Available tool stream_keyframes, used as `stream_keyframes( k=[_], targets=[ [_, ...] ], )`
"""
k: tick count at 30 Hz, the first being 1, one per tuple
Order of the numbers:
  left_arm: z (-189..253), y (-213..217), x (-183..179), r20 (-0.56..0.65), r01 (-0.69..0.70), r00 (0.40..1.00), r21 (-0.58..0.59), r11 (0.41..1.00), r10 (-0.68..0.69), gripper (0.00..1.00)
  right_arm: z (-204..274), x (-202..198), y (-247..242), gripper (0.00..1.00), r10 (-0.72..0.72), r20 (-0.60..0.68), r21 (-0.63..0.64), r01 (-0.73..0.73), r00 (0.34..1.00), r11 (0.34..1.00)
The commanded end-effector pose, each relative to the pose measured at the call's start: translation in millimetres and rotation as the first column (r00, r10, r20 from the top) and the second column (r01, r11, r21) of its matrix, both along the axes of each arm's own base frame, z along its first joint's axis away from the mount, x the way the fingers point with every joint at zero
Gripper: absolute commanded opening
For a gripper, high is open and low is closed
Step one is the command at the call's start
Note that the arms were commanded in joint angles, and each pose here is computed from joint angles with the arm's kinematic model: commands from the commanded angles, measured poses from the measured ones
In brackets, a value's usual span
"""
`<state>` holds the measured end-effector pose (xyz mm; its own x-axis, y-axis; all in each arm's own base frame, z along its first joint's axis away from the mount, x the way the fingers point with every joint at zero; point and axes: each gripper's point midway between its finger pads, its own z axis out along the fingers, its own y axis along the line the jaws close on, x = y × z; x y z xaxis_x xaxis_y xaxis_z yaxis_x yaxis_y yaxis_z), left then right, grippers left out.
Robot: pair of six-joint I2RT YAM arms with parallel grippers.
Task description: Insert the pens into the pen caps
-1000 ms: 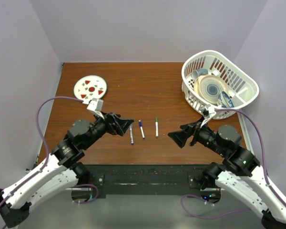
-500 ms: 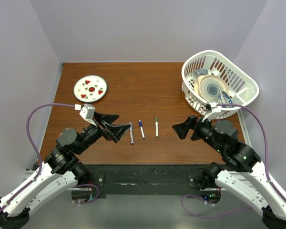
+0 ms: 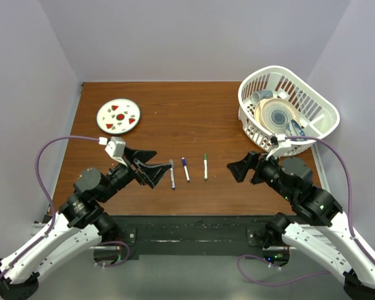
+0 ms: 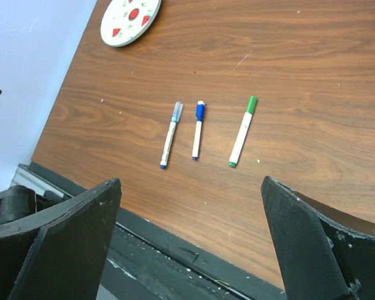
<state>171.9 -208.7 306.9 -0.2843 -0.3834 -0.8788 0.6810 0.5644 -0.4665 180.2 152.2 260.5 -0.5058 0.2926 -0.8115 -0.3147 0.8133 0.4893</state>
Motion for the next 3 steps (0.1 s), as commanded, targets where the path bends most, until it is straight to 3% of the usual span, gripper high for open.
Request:
stream_keyframes(
  k=[1, 3],
  targets=[
    [9.7, -0.8, -1.7, 0.044, 0.014, 0.999, -0.016, 1.000, -0.013, 1.00, 10.7, 0.8, -2.4, 0.99, -0.023, 0.018, 0.030, 0.022, 1.000, 0.999],
    [9.8, -0.2, -1.9, 0.046, 0.012, 0.999, -0.018, 1.000, -0.011, 1.00, 12.2, 1.4, -2.4, 0.99, -0.020, 0.025, 0.025, 0.020, 0.999, 0.999]
  ],
)
